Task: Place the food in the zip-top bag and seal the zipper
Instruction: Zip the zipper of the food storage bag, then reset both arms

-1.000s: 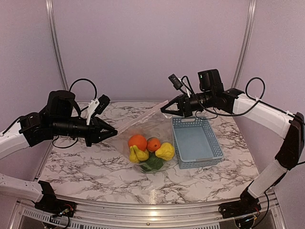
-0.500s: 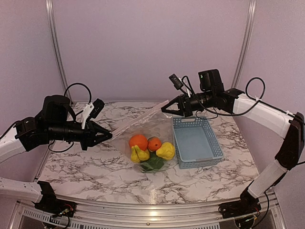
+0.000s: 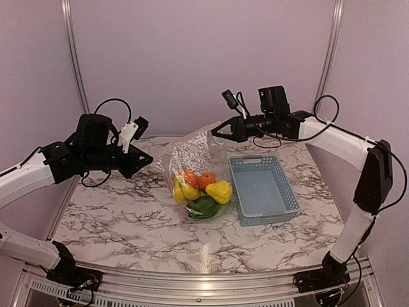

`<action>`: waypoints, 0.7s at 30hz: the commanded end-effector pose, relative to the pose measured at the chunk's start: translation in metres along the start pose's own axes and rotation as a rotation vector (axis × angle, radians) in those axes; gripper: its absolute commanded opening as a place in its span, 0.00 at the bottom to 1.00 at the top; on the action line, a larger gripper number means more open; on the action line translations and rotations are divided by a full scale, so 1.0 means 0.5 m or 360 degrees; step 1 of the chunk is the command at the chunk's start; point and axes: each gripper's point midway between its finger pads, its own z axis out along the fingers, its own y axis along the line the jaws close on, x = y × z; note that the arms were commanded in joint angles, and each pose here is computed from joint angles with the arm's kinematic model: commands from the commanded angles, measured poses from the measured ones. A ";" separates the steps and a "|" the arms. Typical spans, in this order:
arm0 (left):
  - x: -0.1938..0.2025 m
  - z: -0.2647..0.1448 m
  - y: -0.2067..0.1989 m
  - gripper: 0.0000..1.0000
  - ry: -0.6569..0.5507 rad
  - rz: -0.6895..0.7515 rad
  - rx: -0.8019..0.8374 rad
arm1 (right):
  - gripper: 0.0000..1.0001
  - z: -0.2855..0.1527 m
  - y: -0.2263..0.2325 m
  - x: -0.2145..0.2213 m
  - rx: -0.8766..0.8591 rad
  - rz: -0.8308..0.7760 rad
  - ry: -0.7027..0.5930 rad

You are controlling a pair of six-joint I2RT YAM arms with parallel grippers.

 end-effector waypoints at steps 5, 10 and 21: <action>-0.199 0.000 0.111 0.04 -0.0317 0.0195 -0.0228 | 0.00 0.003 -0.035 -0.160 0.0055 -0.0203 -0.0233; -0.148 0.014 0.100 0.10 -0.0217 0.0247 -0.0151 | 0.08 0.004 -0.047 -0.106 0.0043 -0.0143 -0.0172; -0.115 -0.108 0.081 0.93 -0.0378 -0.0032 -0.0192 | 0.80 -0.108 0.067 -0.054 0.0121 -0.0108 -0.0133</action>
